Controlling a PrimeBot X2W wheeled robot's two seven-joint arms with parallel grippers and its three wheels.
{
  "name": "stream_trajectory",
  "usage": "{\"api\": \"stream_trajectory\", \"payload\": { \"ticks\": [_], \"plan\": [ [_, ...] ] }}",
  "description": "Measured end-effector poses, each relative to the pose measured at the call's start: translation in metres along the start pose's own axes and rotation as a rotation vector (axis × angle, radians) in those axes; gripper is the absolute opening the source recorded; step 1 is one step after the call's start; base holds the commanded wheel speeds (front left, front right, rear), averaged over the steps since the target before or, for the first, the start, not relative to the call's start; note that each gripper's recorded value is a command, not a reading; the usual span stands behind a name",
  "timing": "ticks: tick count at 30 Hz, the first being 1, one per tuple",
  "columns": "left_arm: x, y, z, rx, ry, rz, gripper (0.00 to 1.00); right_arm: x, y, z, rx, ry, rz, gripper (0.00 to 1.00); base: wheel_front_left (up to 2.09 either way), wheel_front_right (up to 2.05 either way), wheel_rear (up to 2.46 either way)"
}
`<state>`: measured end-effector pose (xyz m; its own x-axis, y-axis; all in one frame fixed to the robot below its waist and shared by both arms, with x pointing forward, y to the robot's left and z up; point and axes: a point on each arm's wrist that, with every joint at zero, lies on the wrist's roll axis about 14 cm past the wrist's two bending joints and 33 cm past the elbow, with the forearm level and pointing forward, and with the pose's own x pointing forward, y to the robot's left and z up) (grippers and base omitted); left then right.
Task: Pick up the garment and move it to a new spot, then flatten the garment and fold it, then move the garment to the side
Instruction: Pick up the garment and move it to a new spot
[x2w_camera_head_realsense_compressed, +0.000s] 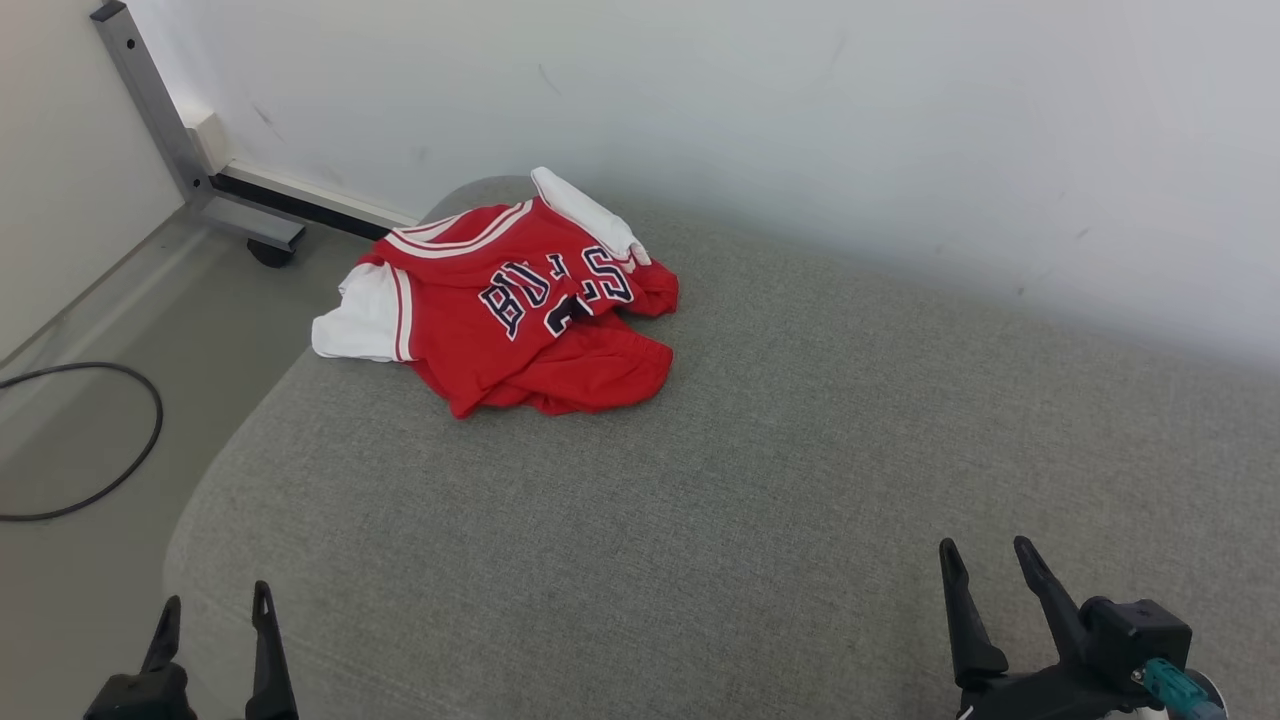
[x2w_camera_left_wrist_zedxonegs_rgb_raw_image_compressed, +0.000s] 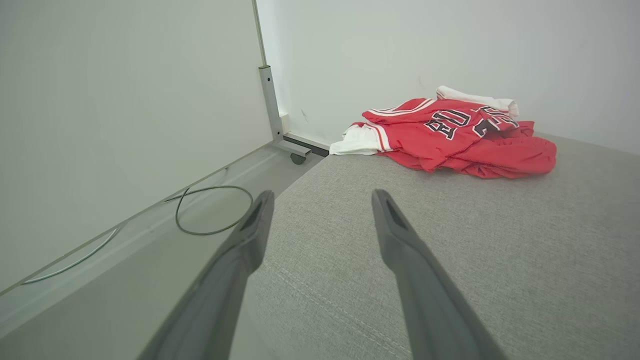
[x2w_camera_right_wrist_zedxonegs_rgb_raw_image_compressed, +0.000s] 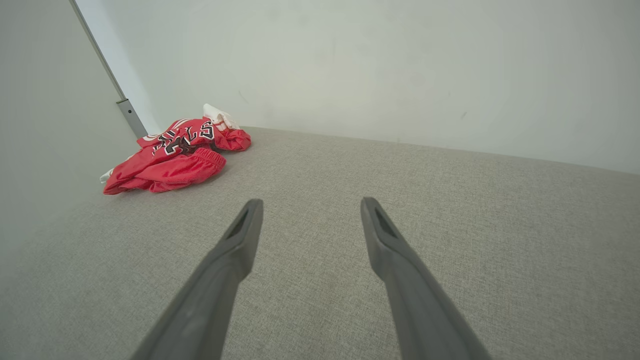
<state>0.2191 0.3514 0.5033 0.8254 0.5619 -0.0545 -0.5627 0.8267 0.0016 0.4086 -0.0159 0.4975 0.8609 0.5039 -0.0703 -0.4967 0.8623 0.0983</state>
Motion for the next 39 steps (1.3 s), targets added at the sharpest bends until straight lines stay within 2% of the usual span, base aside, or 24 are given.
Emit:
{"api": "stream_trajectory", "payload": {
  "ticks": [7, 12, 21, 27, 33, 39],
  "plan": [
    [0.005, 0.005, 0.004, -0.033, -0.023, 0.045, 1.00, 0.000, -0.001, 0.000, 0.003, 0.000, -0.003, 1.00, 0.00, 0.00, 0.00],
    [0.031, -0.006, 0.021, -0.052, -0.068, 0.007, 1.00, 0.000, -0.012, 0.006, -0.001, -0.020, -0.031, 1.00, 0.00, 0.00, 0.00],
    [0.123, -0.048, 0.094, -0.077, -0.211, -0.134, 1.00, 0.009, -0.047, 0.018, -0.021, -0.066, -0.115, 1.00, 0.00, 0.00, 0.00],
    [0.182, -0.076, 0.116, -0.063, -0.214, -0.198, 1.00, 0.010, -0.078, 0.014, -0.023, -0.073, -0.189, 1.00, 0.00, 0.00, 0.00],
    [0.233, -0.109, 0.102, -0.042, -0.122, -0.256, 1.00, 0.004, -0.112, 0.007, -0.033, -0.068, -0.276, 1.00, 0.00, 0.00, 0.00],
    [0.273, -0.140, 0.060, -0.028, 0.020, -0.282, 1.00, -0.006, -0.142, -0.005, -0.047, -0.039, -0.356, 1.00, 0.00, 0.00, 0.00]
  ]
}}
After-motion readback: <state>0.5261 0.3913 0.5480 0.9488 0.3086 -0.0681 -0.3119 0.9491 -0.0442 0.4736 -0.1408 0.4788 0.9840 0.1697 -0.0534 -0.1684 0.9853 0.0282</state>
